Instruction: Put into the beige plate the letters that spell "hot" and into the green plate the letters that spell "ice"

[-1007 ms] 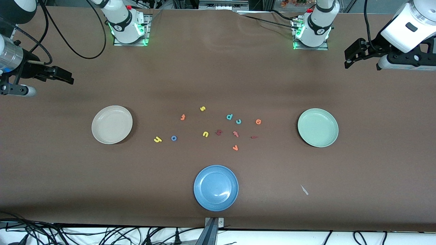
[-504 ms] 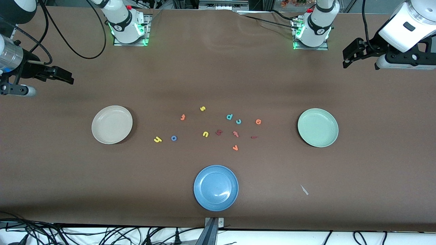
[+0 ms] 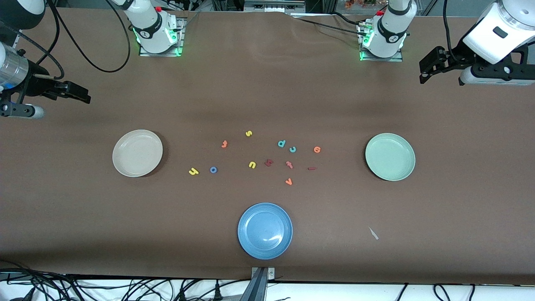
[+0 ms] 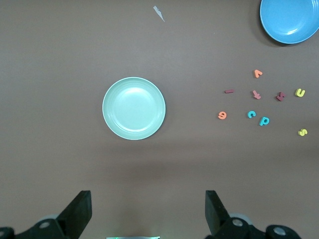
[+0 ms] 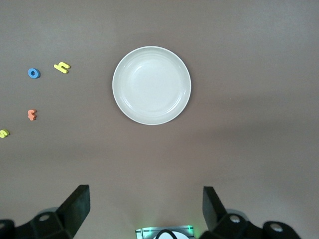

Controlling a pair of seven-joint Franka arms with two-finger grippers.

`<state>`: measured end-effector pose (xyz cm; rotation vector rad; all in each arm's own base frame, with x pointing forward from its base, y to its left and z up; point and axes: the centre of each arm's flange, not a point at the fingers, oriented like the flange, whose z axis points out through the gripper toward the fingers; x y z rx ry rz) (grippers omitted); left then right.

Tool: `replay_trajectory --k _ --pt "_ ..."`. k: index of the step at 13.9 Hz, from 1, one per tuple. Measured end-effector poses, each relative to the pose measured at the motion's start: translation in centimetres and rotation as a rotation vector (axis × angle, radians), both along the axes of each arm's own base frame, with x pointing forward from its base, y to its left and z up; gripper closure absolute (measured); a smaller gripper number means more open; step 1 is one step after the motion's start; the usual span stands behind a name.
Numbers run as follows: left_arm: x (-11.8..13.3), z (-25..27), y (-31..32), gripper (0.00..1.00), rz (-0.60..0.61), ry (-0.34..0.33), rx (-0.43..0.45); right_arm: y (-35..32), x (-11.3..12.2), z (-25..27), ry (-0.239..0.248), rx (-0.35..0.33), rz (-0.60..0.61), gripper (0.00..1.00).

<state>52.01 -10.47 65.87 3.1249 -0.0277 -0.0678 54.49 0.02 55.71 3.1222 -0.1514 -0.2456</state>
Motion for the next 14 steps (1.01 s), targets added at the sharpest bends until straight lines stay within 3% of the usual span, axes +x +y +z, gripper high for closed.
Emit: replay_trajectory --k 6,14 --pt "0.0 0.0 0.0 0.0 0.013 0.0 0.001 0.0 -0.2 -0.1 0.015 0.0 0.001 0.0" --pt "0.0 0.0 -0.1 0.0 0.014 0.001 0.001 0.3 0.3 -1.9 0.055 0.02 0.107 0.0"
